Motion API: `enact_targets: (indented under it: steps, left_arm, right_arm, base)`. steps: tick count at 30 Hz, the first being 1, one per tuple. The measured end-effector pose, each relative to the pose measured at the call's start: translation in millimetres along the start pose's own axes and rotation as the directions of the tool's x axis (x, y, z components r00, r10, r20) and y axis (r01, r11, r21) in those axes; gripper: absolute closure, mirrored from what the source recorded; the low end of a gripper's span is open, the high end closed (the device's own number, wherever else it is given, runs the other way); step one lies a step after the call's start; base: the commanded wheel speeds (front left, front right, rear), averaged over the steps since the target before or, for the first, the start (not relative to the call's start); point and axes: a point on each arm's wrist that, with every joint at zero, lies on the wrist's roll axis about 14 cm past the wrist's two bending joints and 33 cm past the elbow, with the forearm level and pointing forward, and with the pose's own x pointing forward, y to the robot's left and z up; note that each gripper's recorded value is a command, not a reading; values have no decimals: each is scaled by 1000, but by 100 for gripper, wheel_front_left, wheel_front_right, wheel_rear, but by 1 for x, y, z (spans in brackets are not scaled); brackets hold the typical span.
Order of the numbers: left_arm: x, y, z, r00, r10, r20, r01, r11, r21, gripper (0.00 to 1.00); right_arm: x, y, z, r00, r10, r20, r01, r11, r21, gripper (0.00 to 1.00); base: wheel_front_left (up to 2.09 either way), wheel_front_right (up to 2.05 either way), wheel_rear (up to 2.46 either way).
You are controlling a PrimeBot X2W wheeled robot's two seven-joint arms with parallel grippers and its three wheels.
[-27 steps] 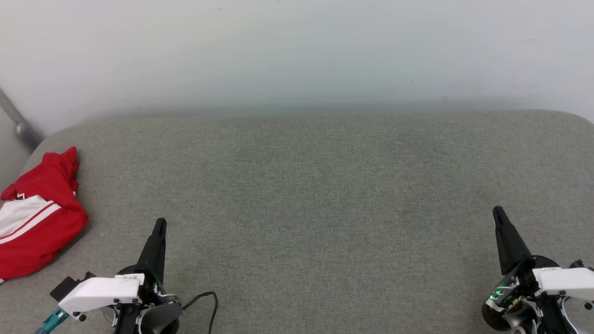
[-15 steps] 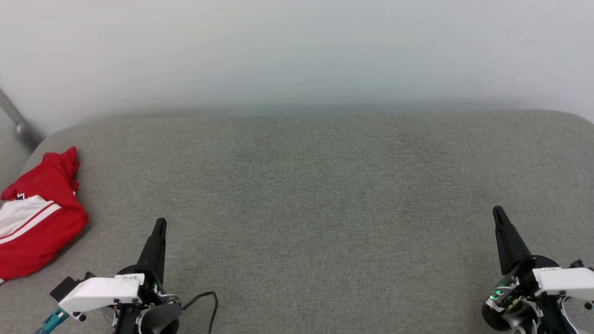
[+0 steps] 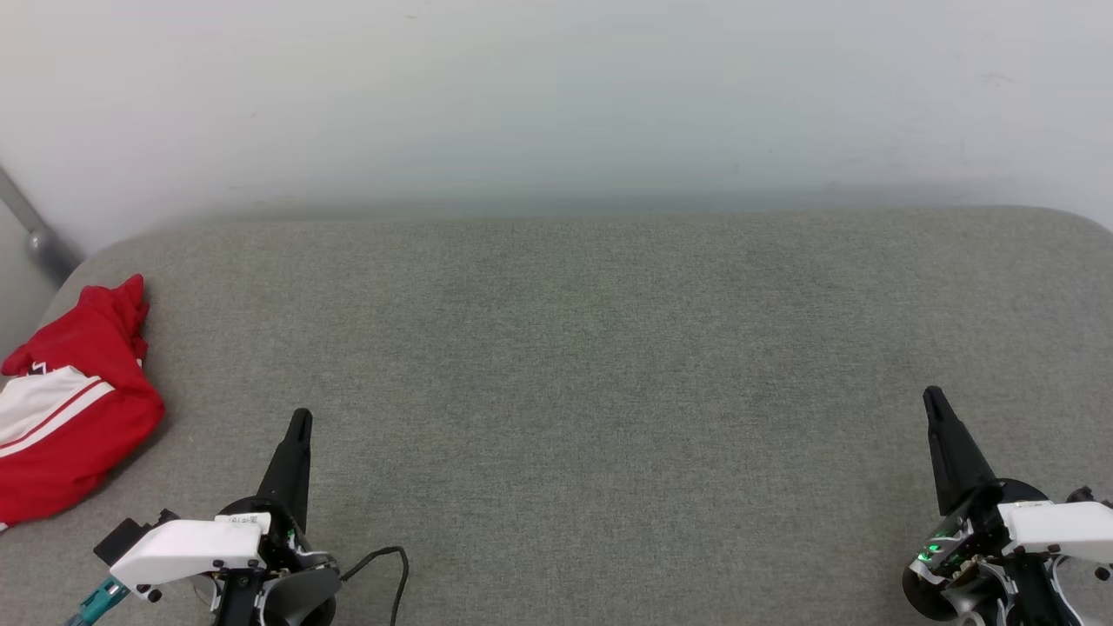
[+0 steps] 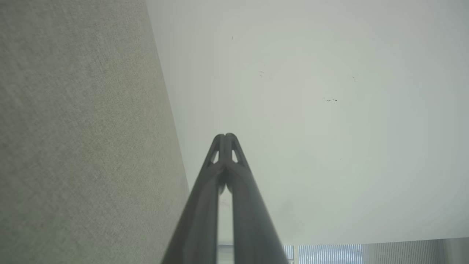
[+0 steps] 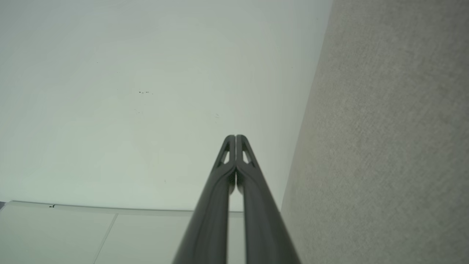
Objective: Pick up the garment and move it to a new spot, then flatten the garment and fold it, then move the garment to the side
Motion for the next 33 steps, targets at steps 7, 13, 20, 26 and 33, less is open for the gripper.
enact_targets:
  steps: [7, 13, 20, 26, 33]
  left_arm:
    - [-4, 12, -1, 999, 35, 0, -35, 999, -4, 0]
    - [-14, 28, -1, 996, 85, 13, -85, 996, -1, 0]
    - [-12, 22, 4, 996, 75, 40, -79, 993, 86, 0]
    - [-8, 11, 4, 996, 69, 53, -79, 972, 220, 0]
    - [-8, 7, -4, 995, 81, 51, -94, 920, 379, 0]
  right_arm:
    - [-4, -12, 0, 999, -35, 1, 35, 999, 3, 0]
    - [-15, -30, 3, 996, -90, 21, 90, 996, 0, 0]
    - [-13, -20, 8, 997, -63, 45, 68, 991, -119, 0]
    - [-14, -13, 10, 997, -41, 59, 54, 965, -256, 0]
    - [-13, 2, 9, 998, 5, 59, 20, 908, -419, 0]
  base:
    - [0, 0, 0]
    - [0, 0, 0]
    - [0, 0, 0]
    - [0, 0, 0]
    - [0, 0, 0]
